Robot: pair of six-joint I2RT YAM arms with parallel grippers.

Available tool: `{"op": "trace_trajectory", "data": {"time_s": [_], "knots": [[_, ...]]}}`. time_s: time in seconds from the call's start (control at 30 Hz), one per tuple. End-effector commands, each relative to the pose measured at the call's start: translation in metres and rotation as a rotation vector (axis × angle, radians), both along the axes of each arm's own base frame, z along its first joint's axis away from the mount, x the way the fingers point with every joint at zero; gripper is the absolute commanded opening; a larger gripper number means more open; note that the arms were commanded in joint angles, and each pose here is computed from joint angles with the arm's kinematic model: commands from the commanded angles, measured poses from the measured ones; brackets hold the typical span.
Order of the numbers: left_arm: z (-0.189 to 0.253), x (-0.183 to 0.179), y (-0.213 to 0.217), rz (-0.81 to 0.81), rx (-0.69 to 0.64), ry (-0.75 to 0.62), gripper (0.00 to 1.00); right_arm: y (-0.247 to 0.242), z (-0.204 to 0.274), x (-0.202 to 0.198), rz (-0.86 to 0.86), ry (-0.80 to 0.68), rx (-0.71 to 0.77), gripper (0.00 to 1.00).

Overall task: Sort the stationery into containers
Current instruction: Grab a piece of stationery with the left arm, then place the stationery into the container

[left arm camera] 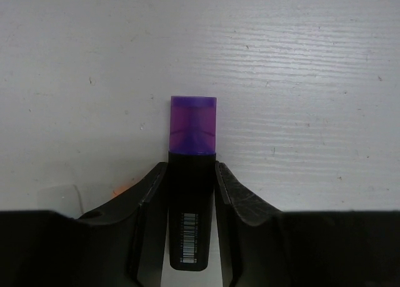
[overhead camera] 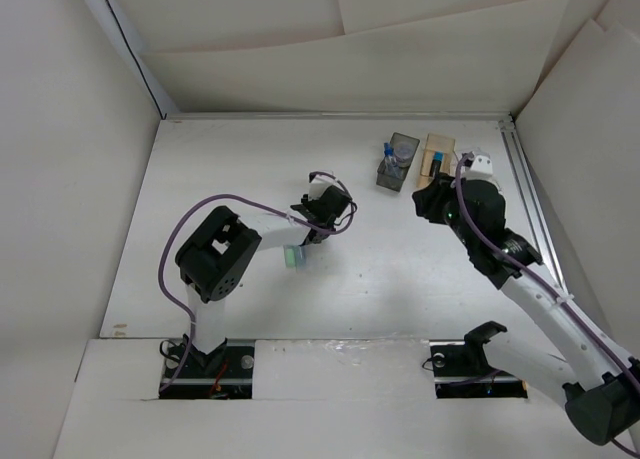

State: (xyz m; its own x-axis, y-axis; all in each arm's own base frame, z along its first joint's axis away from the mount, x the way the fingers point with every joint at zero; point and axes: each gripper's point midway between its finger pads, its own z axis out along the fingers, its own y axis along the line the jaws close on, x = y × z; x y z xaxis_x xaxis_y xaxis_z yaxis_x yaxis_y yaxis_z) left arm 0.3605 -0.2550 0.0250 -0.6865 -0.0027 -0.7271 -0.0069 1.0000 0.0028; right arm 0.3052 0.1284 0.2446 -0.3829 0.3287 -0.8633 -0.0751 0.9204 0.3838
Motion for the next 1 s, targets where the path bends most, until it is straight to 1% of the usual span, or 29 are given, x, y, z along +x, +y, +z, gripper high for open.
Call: {"op": "trace_trajectory", "data": {"time_s": [0.0,0.03,0.07,0.13,0.17,0.2,0.27,0.3,0.37,0.4,0.43,0.47,0.5,0.57,0.6,0.63,0.7,0.73,0.8,0.83,0.87,0.97], "knots": [[0.018,0.009,-0.01,-0.003,-0.045,-0.037,0.1,-0.001,0.018,-0.005,-0.005,-0.055,0.033,0.46],[0.029,0.011,-0.015,-0.006,-0.079,-0.049,0.1,-0.004,0.015,-0.006,-0.016,-0.041,0.022,0.46],[0.039,0.014,-0.019,-0.006,-0.097,-0.068,0.1,-0.005,0.016,-0.008,-0.017,-0.044,0.023,0.49],[0.055,0.016,-0.029,-0.029,-0.142,-0.075,0.1,-0.021,0.026,-0.008,-0.096,-0.059,0.001,0.51],[0.076,0.021,-0.037,-0.032,-0.19,-0.107,0.1,-0.027,0.028,-0.011,-0.126,-0.063,0.01,0.55],[0.085,0.021,-0.043,-0.052,-0.217,-0.104,0.1,-0.034,0.034,-0.013,-0.154,-0.071,0.004,0.57],[0.107,0.023,-0.054,-0.079,-0.271,-0.125,0.1,-0.039,0.052,-0.017,-0.164,-0.105,0.024,0.62],[0.128,0.027,-0.063,-0.096,-0.314,-0.151,0.1,-0.044,0.058,-0.02,-0.174,-0.108,0.025,0.63],[0.141,0.029,-0.08,-0.143,-0.366,-0.146,0.1,-0.048,0.079,-0.023,-0.185,-0.136,0.041,0.64],[0.161,0.036,-0.091,-0.162,-0.406,-0.172,0.1,-0.052,0.089,-0.026,-0.196,-0.155,0.048,0.68],[0.167,0.038,-0.103,-0.196,-0.437,-0.166,0.1,-0.053,0.094,-0.028,-0.196,-0.156,0.049,0.71],[0.159,0.042,-0.113,-0.212,-0.439,-0.143,0.1,-0.057,0.114,-0.029,-0.205,-0.196,0.061,0.71],[0.184,0.051,-0.128,-0.228,-0.492,-0.177,0.1,-0.058,0.121,-0.032,-0.205,-0.204,0.066,0.73],[0.192,0.057,-0.147,-0.274,-0.53,-0.165,0.1,-0.054,0.136,-0.036,-0.17,-0.225,0.089,0.75],[0.176,0.063,-0.157,-0.282,-0.52,-0.136,0.1,-0.053,0.149,-0.038,-0.155,-0.251,0.097,0.75],[0.199,0.072,-0.169,-0.299,-0.555,-0.17,0.1,-0.05,0.152,-0.038,-0.143,-0.253,0.1,0.75],[0.207,0.076,-0.188,-0.333,-0.579,-0.171,0.1,-0.046,0.158,-0.038,-0.121,-0.259,0.109,0.75],[0.213,0.086,-0.202,-0.349,-0.603,-0.19,0.1,-0.046,0.159,-0.036,-0.119,-0.261,0.1,0.75],[0.216,0.085,-0.223,-0.405,-0.637,-0.178,0.1,-0.043,0.156,-0.033,-0.104,-0.248,0.098,0.76],[0.198,0.09,-0.232,-0.414,-0.632,-0.156,0.1,-0.043,0.16,-0.034,-0.104,-0.256,0.102,0.76],[0.217,0.095,-0.239,-0.432,-0.664,-0.191,0.1,-0.04,0.158,-0.032,-0.09,-0.249,0.091,0.76],[0.215,0.097,-0.257,-0.488,-0.703,-0.19,0.1,-0.036,0.16,-0.032,-0.07,-0.257,0.1,0.76]]}}
